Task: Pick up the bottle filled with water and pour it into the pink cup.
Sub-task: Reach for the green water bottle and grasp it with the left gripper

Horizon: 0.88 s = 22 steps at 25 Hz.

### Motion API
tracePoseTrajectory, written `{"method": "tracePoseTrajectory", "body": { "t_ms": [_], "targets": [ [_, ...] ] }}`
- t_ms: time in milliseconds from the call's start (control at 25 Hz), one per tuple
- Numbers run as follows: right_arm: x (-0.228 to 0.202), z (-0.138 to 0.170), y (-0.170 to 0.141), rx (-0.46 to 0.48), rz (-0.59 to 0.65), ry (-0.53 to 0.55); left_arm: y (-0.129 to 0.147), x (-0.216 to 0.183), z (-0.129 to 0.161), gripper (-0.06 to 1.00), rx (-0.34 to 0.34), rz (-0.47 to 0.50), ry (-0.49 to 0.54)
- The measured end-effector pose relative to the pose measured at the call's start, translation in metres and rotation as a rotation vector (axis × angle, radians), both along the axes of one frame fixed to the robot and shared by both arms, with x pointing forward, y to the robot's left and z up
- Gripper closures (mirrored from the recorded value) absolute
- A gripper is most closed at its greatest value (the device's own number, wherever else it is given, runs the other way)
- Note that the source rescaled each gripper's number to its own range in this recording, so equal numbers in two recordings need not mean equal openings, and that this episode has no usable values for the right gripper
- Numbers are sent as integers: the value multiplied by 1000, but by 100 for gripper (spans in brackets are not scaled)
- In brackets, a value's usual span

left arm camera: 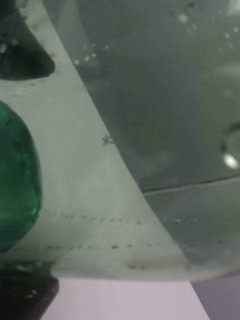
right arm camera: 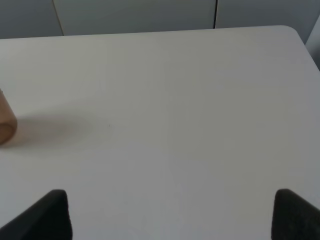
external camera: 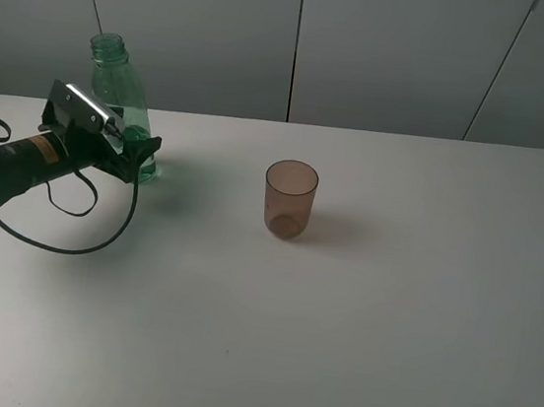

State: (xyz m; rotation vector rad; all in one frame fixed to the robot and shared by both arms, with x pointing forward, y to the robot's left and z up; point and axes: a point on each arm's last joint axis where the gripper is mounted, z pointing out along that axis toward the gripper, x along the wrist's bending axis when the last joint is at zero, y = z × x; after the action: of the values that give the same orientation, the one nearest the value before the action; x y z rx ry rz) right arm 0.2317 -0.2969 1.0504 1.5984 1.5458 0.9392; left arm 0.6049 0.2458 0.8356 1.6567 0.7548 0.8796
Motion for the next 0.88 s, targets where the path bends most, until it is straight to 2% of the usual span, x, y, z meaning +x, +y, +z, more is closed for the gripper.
{"method": "tracePoseTrajectory", "body": {
  "t_ms": [880],
  "targets": [
    [0, 0, 0, 0, 0, 0, -9, 16, -9, -6, -7, -3, -22]
  ]
}}
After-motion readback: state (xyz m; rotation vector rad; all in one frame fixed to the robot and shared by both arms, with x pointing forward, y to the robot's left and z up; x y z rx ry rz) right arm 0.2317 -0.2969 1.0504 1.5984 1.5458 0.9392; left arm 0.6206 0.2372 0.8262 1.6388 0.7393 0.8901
